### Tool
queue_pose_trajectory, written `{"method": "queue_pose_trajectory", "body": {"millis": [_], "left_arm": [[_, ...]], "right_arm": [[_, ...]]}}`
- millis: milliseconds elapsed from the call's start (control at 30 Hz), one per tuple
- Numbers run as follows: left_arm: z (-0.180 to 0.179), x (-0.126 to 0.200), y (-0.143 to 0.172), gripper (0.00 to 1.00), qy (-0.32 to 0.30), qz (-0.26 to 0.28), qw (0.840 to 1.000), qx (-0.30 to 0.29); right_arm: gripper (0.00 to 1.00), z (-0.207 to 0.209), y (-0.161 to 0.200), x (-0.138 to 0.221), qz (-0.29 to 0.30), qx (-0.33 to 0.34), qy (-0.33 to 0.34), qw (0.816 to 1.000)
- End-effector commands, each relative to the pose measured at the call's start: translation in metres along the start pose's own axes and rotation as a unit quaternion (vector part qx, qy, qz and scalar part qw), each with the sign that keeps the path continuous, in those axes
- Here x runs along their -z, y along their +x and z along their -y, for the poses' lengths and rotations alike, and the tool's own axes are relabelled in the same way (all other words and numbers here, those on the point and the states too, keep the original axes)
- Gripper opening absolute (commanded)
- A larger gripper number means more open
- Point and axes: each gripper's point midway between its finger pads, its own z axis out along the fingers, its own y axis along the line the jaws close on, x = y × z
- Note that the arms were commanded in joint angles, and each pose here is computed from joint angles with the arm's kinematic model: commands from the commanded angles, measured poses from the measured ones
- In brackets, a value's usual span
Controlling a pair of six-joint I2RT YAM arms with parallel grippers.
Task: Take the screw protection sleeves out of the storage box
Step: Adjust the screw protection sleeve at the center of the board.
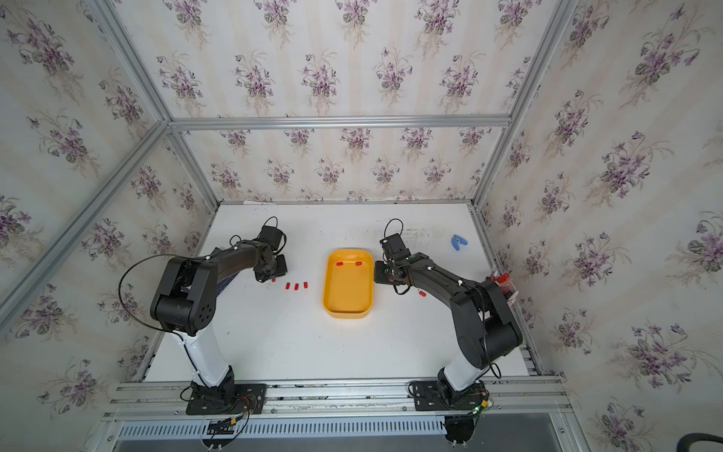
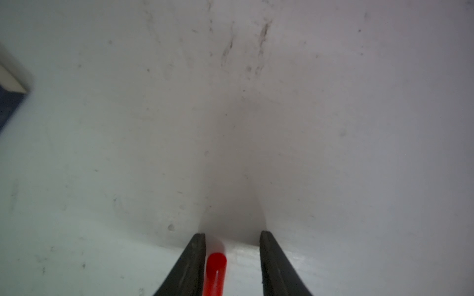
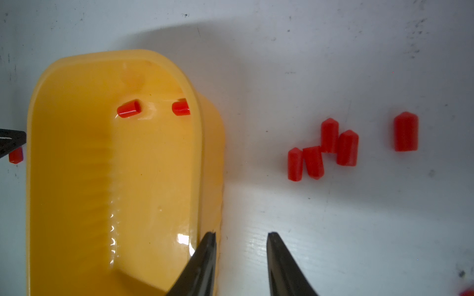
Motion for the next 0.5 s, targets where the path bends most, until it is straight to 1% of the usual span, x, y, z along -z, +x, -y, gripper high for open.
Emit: {"method": "queue_pose_trajectory", "body": {"millis": [0,100,233,467], "left_arm": [[0.005,-0.004,0.005,0.4,0.013,-0.012,1.0,-0.009],[0.006,-0.005,0.008,0.36,0.018,-0.017,1.0,-0.008],[0.007,-0.006,0.015,0.34,0.022,-0.028,0.999,-0.01],[0.001,-0.004,0.029,0.34,0.017,-0.039,0.999,-0.008]], "right_arm": [[0.39,0.0,-0.002,0.0,0.004,0.005,0.003,1.0],[0.38,0.001,-0.001,-0.001,0.002,0.004,0.005,1.0],[0.39,0.001,-0.003,0.001,0.004,0.006,0.007,1.0],[0.38,0.001,-0.002,0.0,0.002,0.006,0.006,1.0]]}}
